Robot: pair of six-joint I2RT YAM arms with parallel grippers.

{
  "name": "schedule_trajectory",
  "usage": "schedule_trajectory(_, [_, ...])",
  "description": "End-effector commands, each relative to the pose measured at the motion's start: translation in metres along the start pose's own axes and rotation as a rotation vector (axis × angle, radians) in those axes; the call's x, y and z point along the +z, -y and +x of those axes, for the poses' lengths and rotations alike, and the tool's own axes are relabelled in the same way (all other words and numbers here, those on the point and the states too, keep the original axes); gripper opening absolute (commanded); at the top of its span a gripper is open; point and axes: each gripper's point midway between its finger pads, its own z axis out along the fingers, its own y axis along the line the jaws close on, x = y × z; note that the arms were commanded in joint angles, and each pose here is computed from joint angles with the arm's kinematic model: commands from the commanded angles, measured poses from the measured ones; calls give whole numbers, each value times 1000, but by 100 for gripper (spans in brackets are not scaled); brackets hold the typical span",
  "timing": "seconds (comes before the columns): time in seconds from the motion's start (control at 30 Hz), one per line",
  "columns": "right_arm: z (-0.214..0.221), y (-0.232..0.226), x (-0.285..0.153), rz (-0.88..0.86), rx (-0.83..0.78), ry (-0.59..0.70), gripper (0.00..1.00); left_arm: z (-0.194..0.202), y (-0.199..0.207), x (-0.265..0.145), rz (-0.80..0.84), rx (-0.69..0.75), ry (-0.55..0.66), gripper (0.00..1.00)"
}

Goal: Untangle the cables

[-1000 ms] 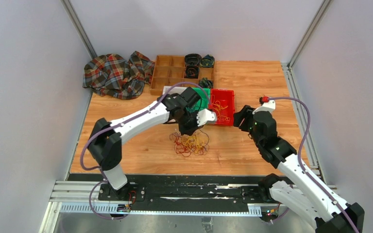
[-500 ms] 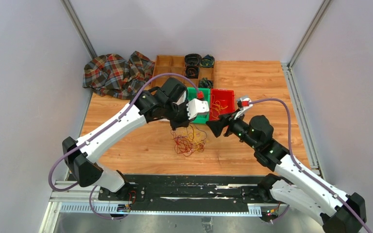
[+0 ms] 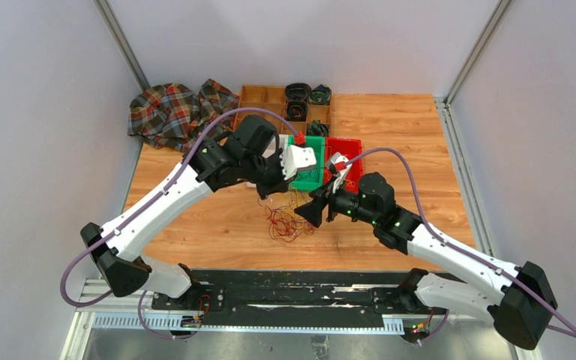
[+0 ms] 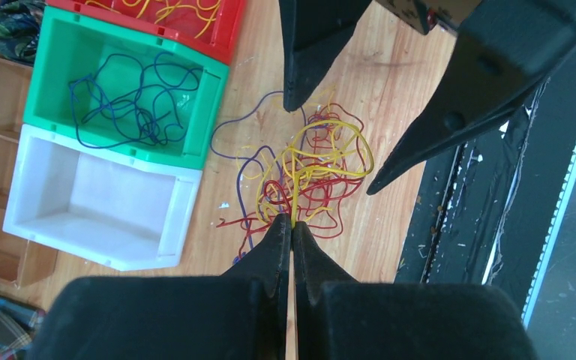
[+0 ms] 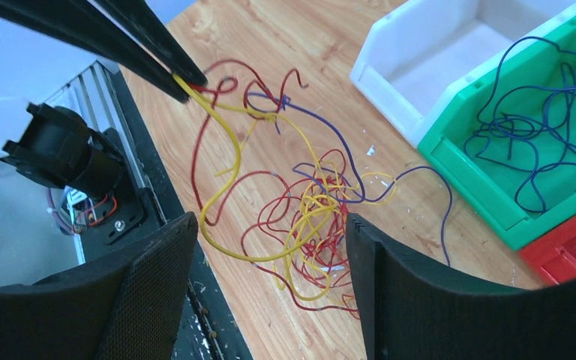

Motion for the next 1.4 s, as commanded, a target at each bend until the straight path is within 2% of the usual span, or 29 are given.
schedule_trajectory(0.0, [-5, -14, 6, -51, -54, -7, 71, -15, -1, -21, -27, 20, 48, 0])
schedule_trajectory(0.07, [-3, -10, 8, -30, -55, -18, 67, -17, 0, -25, -29, 27, 54, 1])
schedule_trajectory(0.13, [-4, -6, 8, -4, -55, -25, 56, -16, 2, -27, -29, 29, 56, 0])
schedule_trajectory(0.23, [-11, -1, 7, 36, -62, -7, 31, -12, 5, -27, -19, 28, 53, 1])
schedule_trajectory(0.37, [-25, 6, -4, 99, -66, 54, 2, 1, 8, -23, -9, 30, 20, 1])
schedule_trajectory(0.43, [-31, 9, -10, 128, -66, 88, 1, 5, 8, -20, -7, 33, 8, 0])
schedule_trajectory(0.63, [-45, 10, -25, 158, -66, 158, 1, 17, 12, -13, 12, 24, -21, 0])
schedule_trajectory(0.87, [-41, 7, -25, 138, -78, 142, 2, 10, 13, -17, 16, 22, 2, 1])
schedule_trajectory(1.03, [-23, -5, -22, 45, -140, 74, 31, 3, 8, -23, -7, 59, 18, 1])
schedule_trajectory(1.13, [-14, -27, -22, -114, -226, 105, 45, 5, 10, -23, -1, 68, 20, 0])
schedule_trajectory(1.2, [-12, -34, -24, -166, -299, 153, 53, 5, 11, -24, 5, 69, 23, 0])
schedule_trajectory(1.23, [-12, -35, -25, -174, -337, 170, 61, 5, 12, -24, 7, 70, 24, 1])
schedule_trajectory(1.27, [-11, -35, -26, -179, -372, 175, 65, 5, 13, -25, 9, 73, 24, 1])
schedule_trajectory(1.37, [-6, -32, -24, -184, -465, 139, 66, 4, 14, -27, 17, 82, 23, 1])
